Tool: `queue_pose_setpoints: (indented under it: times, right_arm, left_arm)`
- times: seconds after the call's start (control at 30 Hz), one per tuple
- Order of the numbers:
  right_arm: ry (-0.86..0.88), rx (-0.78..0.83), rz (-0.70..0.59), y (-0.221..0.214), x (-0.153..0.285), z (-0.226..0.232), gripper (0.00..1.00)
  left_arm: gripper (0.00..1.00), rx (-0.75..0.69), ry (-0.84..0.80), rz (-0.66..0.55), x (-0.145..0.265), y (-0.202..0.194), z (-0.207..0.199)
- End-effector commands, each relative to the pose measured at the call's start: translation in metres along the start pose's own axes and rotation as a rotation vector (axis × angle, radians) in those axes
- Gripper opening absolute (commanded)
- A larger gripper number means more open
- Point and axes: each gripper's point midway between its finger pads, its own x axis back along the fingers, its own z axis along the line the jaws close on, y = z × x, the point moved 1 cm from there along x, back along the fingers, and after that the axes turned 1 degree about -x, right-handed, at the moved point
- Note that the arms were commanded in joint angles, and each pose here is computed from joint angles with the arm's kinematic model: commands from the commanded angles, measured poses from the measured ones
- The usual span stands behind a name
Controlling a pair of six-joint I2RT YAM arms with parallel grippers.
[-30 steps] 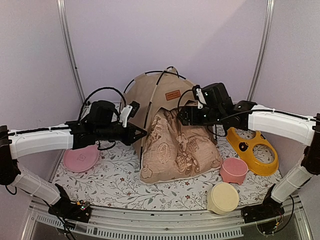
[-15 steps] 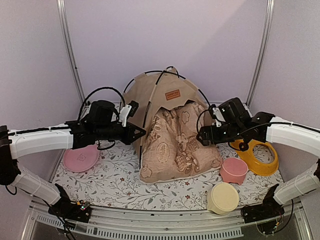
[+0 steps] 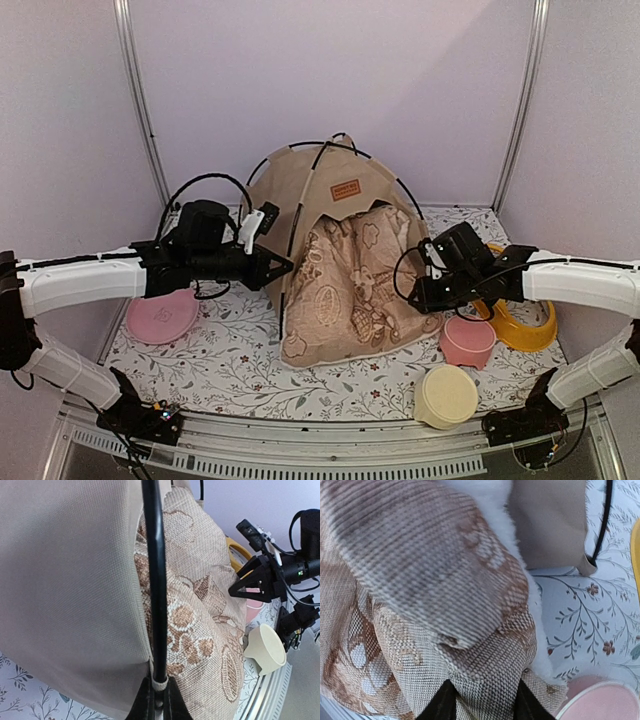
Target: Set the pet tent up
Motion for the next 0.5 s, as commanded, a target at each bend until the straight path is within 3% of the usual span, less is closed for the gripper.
queue_pose_setpoints:
  times: [0.0,0.1,0.3,0.47]
  right_arm:
    - [0.091,-0.019,-0.093,0.037,0.004,0.026,0.15]
    - [0.133,-0.033,-0.173,0.066,0.022,0.041,0.01]
    - [0.269,-0.066,-0.412,0.131,0.074,0.072,0.0]
    - [0.294,-0.073,-0.515,0.16,0.083,0.082,0.0]
  left_arm:
    - [0.0,-0.036,-0.077,-0.019,0.0,0.008,-0.012]
    - [0.0,-0.048,-0.116,-0.011,0.0,0.007,-0.02]
    - [0.0,-0.081,-0.209,0.007,-0.001,0.005,-0.04]
    - [0.0,-0.11,-0.283,0.02,-0.002,0.003,-0.055]
